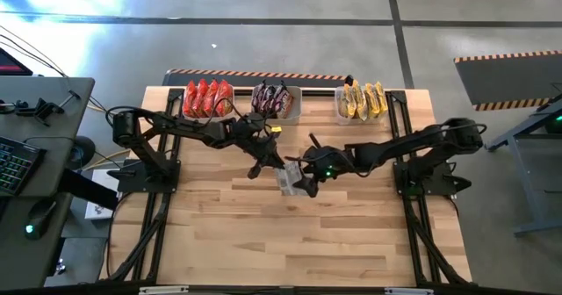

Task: Sort Maruchan noodles
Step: Put the black noodle pack into the gray bin

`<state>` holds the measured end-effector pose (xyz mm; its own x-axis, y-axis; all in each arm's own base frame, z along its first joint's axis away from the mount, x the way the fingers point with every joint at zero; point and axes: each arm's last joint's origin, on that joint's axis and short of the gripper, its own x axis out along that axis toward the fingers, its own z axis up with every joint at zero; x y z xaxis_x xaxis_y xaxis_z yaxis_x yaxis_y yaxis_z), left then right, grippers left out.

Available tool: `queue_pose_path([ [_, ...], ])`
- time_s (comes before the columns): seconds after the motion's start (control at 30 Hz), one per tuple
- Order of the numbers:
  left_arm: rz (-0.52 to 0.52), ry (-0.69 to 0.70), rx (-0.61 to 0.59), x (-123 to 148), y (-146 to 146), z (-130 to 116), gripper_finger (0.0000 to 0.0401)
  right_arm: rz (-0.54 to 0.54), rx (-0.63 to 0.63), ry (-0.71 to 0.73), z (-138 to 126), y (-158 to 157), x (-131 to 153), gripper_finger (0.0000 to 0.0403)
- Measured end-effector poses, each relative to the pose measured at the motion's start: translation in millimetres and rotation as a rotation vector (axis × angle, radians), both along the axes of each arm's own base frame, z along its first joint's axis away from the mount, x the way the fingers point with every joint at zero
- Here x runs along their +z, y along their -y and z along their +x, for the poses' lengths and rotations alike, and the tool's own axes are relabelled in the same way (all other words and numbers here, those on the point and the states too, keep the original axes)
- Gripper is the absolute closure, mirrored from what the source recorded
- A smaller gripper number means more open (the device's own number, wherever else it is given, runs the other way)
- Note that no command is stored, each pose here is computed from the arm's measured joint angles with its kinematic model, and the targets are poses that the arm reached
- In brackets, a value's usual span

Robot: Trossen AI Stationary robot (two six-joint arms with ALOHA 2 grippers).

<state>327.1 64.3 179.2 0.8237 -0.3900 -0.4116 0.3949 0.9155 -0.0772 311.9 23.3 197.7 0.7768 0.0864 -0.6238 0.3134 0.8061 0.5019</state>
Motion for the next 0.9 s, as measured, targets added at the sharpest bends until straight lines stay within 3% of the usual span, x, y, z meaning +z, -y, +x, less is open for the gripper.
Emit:
queue_pose_path([
  [0.23, 0.012, 0.004, -0.006, 0, 0, 0, 0.0401, -0.028, -0.025, 0.022, -7, 2, 12, 0.0086],
  [0.7, 0.040, 0.079, 0.003, 21, -3, -6, 0.0401, 0.035, -0.108, 0.229, -11, 1, -19, 0.0087],
  [0.9, 0.042, 0.083, 0.012, 22, -5, -7, 0.0401, 0.012, -0.139, 0.244, -11, -2, -19, 0.0119],
])
